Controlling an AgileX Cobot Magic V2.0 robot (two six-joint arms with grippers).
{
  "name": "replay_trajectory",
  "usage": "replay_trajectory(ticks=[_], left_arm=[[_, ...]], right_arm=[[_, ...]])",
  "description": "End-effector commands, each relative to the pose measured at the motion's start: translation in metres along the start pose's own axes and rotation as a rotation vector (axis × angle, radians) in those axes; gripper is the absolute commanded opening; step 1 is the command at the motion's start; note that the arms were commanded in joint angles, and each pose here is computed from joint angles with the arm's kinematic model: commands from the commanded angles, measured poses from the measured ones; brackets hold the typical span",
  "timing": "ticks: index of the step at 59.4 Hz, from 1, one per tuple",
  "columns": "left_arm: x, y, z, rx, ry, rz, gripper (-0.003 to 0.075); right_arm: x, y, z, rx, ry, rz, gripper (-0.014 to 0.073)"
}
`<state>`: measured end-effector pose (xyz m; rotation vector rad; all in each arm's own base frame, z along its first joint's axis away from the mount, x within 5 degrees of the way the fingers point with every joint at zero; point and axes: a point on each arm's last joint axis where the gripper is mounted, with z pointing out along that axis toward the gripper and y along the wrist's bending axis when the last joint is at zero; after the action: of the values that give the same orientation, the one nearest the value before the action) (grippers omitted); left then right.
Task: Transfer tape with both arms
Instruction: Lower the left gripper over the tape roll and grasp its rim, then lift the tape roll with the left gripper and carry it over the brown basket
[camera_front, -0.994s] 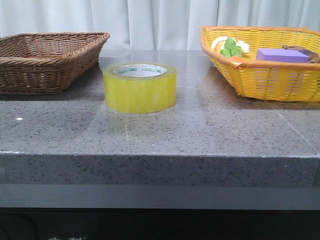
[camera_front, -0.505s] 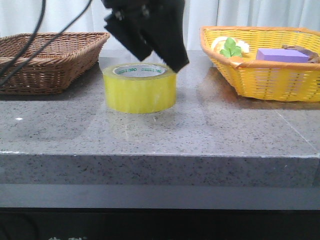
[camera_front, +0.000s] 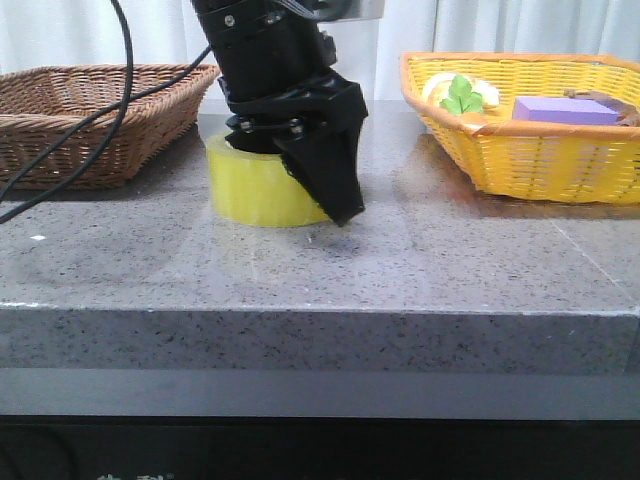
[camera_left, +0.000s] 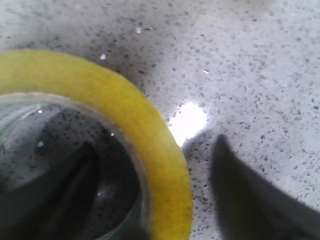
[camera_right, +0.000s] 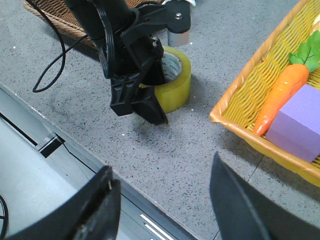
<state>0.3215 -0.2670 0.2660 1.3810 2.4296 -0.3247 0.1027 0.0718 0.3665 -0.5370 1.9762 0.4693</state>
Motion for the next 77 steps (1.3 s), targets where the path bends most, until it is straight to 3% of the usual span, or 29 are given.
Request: replay_trajectory(ticks=[1, 7, 34, 48, 57, 77], left_arm=[[-0.011, -0.006, -0.033, -0.02, -0.105, 0.015, 0.0244], [-0.013, -0.007, -0.038, -0.016, -0.102, 0.018, 0.0148], [-0.039, -0.009, -0.096, -0.057, -0.235, 0.054, 0.0148], [-0.043, -0.001, -0.131, -0.177, -0.284, 0.087, 0.0148], [-0.035, 0.021, -0.151, -0.231, -0.298, 0.003, 0.0148], [0.009, 0.101, -0.17, -0.337, -0.27, -0.228, 0.0148]], right_arm=[[-0.013, 0.001, -0.005, -0.002, -0.097, -0.001, 0.0428], [-0.013, 0.001, -0.005, -0.002, -0.097, -0.001, 0.0428], [-0.013, 0.001, -0.005, -0.002, -0.097, -0.001, 0.0428], [-0.013, 0.001, -0.005, -0.002, -0.097, -0.001, 0.0428], [-0.013, 0.001, -0.005, -0.002, -0.097, -0.001, 0.0428], [-0.013, 0.001, -0.005, -0.002, -0.097, -0.001, 0.0428]])
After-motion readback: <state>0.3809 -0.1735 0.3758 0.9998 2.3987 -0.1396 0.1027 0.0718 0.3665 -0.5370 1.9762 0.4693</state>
